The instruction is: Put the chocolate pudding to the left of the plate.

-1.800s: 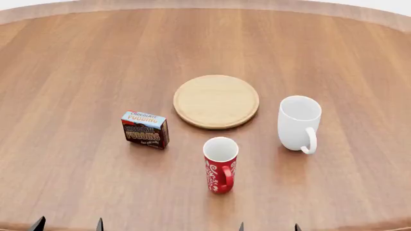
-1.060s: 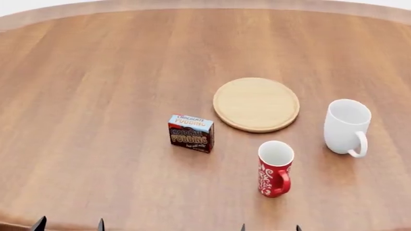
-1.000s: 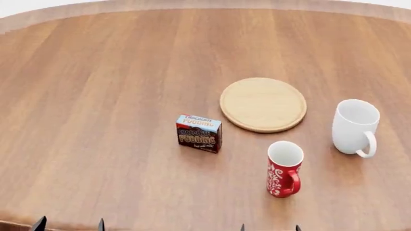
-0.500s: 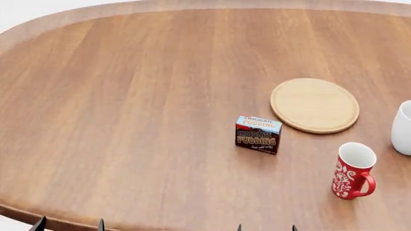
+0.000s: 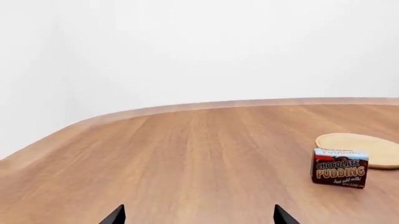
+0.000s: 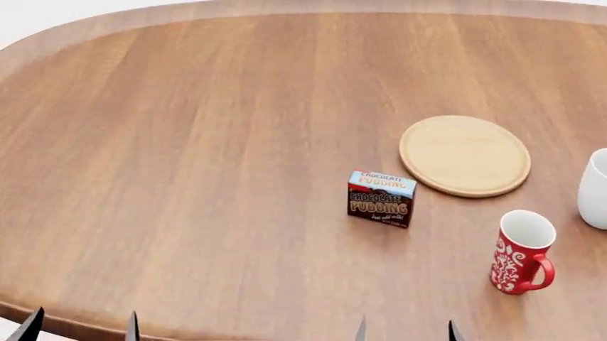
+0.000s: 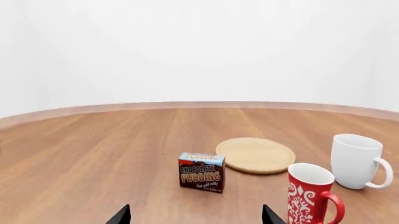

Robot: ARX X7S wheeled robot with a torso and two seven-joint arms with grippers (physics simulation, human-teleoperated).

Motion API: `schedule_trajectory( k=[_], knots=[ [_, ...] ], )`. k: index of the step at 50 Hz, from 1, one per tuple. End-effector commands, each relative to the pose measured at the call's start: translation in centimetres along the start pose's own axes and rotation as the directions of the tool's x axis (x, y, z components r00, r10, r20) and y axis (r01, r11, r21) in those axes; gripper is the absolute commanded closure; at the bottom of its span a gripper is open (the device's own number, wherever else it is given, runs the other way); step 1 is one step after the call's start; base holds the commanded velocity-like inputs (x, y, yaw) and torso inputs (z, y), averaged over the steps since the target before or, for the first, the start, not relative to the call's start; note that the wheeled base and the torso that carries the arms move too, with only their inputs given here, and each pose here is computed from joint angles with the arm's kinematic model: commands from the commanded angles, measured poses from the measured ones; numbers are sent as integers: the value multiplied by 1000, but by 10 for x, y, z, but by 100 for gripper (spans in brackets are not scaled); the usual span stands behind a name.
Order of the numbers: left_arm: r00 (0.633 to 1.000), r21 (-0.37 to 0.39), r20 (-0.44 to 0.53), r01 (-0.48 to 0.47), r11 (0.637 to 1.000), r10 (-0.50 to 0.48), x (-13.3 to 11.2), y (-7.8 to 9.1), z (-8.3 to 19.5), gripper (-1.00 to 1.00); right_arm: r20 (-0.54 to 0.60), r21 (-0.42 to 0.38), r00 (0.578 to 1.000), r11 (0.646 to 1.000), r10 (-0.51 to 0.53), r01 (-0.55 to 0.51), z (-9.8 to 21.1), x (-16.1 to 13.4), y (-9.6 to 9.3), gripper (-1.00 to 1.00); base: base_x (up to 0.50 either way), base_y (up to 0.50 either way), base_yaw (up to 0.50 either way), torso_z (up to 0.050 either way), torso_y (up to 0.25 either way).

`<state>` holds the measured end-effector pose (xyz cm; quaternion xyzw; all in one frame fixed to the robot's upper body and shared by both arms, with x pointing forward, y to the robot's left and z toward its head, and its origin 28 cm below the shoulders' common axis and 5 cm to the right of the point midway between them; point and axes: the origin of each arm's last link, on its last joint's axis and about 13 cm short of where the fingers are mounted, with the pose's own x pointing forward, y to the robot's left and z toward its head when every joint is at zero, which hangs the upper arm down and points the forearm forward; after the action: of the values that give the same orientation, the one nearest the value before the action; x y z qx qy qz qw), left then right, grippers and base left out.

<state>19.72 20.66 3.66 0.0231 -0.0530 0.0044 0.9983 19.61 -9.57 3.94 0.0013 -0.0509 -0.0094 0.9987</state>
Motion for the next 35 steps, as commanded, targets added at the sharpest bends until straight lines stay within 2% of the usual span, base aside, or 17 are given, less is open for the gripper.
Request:
schedule_trajectory(
  k=[1, 6, 35],
  knots=[
    [997, 8, 77, 6, 1000, -7, -12, 1, 22, -100, 95, 0, 995, 1000, 4, -4, 34, -17, 2, -100, 0, 0, 0, 0, 0],
    [998, -11, 65, 21, 1000, -21, -11, 0, 20, -100, 76, -4, 997, 1000, 3, -3, 31, -15, 2, -100, 105, 0, 0, 0, 0],
    [998, -15, 58, 34, 999, -33, -10, -1, 18, -100, 58, 0, 998, 999, 32, -32, 28, -14, 4, -100, 131, 0, 0, 0, 0]
  ],
)
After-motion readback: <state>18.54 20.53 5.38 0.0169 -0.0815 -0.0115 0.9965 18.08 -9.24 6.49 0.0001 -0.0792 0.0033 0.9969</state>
